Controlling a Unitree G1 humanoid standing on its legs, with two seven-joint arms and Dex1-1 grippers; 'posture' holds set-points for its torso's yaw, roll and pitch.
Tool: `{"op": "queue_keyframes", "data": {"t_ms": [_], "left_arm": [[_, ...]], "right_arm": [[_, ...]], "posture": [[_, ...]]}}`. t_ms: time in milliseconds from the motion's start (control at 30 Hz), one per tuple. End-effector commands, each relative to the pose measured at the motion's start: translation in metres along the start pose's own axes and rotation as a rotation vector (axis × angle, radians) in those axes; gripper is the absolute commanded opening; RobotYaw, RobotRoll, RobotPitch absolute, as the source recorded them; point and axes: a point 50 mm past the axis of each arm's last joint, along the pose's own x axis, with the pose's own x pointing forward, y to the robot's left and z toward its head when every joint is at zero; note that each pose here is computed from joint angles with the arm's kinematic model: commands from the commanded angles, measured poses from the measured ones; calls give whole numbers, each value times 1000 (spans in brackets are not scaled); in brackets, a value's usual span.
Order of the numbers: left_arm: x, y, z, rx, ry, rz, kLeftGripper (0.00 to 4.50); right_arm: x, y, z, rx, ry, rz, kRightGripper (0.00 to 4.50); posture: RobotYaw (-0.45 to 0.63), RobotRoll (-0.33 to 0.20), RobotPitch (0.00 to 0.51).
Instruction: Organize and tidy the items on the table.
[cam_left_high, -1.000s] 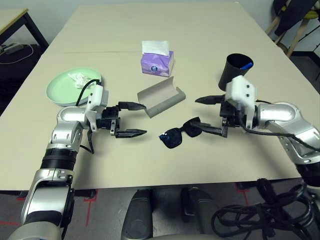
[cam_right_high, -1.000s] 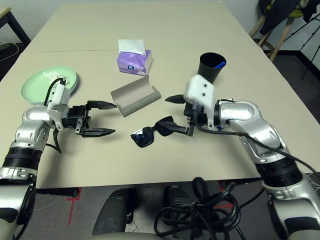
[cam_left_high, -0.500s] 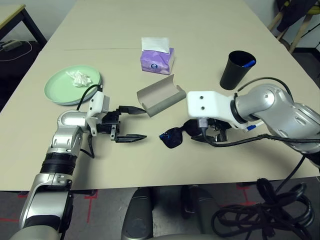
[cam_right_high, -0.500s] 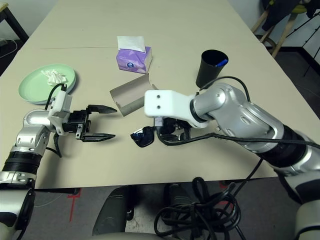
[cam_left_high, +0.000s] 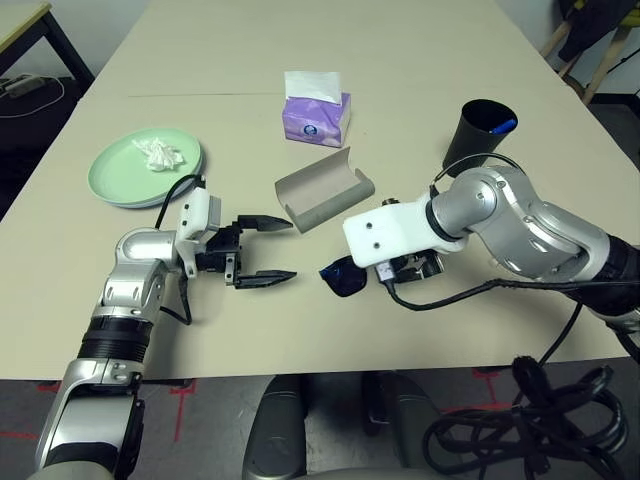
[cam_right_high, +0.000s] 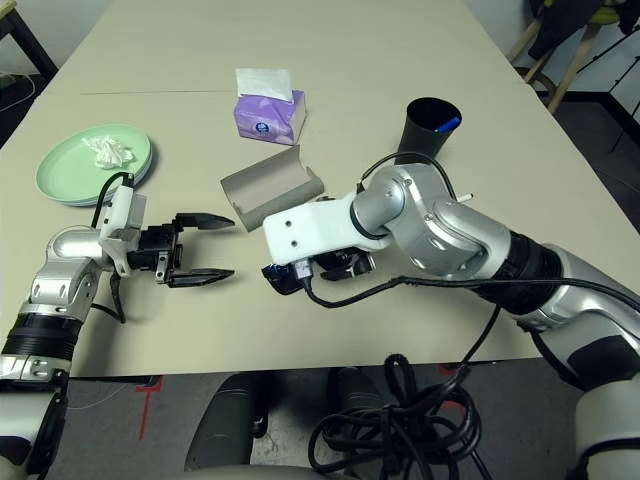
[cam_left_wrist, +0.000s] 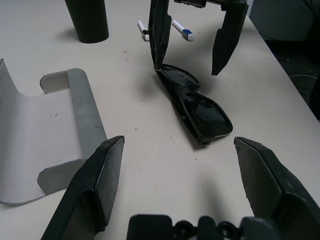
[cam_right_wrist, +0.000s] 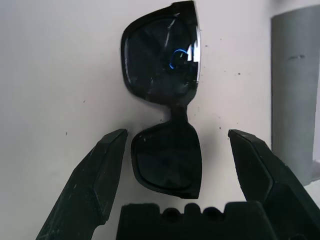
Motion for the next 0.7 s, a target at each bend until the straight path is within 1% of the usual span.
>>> {"op": "queue_keyframes", "data": {"t_ms": [33, 300, 700], "left_arm": [[0, -3, 2, 12, -4, -7, 4445], [2, -3, 2, 14, -10, -5, 4445], [1, -5, 3, 16, -5, 1, 4445]], "right_arm": [[-3, -3, 7, -61, 29, 38, 4500], [4, -10, 10, -78, 61, 78, 4500], [24, -14, 6, -16, 80, 116, 4500]], "posture": [[140, 0, 199], [148, 0, 200], [161, 0, 197]]}}
